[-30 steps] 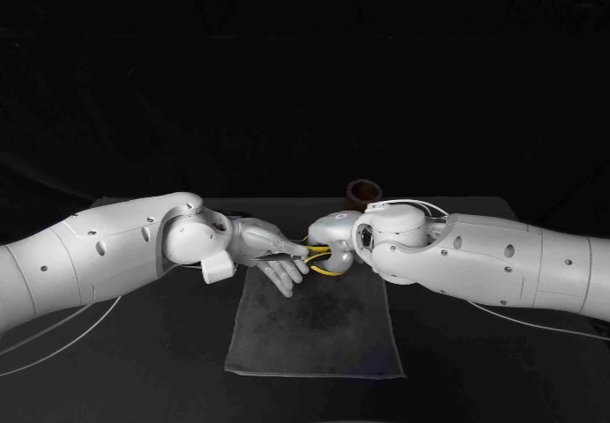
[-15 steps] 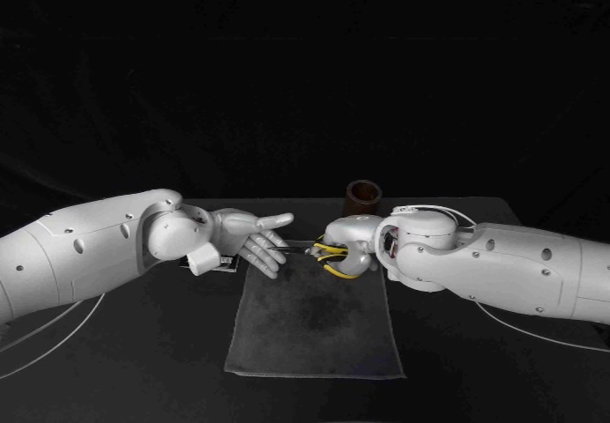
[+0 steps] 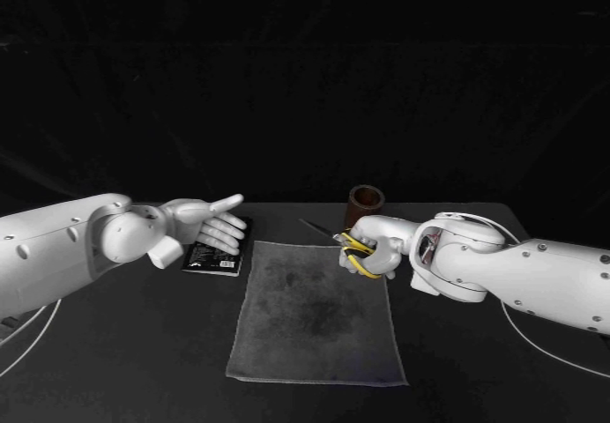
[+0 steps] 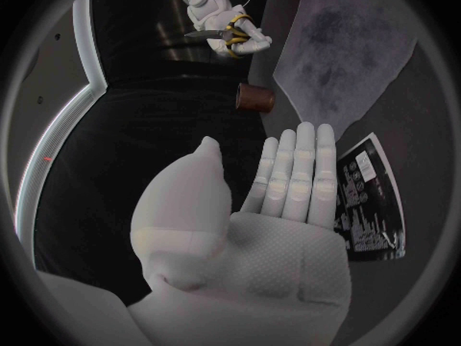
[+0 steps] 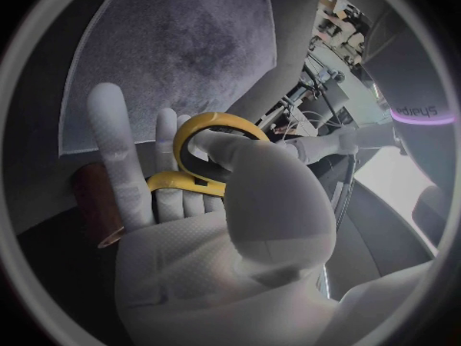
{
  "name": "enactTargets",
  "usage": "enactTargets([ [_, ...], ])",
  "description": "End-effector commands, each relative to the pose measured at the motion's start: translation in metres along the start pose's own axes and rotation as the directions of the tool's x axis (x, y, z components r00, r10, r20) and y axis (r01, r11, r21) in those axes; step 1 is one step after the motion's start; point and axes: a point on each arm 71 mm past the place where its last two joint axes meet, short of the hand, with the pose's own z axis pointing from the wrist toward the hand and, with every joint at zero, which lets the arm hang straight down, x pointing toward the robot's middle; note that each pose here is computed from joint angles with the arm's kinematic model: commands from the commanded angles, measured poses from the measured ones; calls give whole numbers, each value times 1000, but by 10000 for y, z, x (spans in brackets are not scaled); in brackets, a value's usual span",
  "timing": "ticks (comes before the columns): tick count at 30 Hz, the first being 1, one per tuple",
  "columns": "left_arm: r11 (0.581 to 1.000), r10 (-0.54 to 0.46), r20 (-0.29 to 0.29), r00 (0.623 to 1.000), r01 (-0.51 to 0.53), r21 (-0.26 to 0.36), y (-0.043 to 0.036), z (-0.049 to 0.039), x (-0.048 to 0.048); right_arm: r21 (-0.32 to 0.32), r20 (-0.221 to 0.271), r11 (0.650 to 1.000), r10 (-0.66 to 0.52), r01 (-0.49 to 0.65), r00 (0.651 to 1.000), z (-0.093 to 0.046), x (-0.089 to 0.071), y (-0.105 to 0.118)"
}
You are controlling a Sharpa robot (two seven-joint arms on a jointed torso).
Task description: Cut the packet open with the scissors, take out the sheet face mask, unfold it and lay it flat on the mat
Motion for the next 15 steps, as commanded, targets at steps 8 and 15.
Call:
enactTargets([
  [8,973,-58,260,964,-3,229,-13,-393,-537,-73,-5,809,584,-583,812,-192,132,-152],
  [15,984,114,501,858,-167,63,103,-569,-812,-58,-3,725,688,-687,726,-267,302,-220],
])
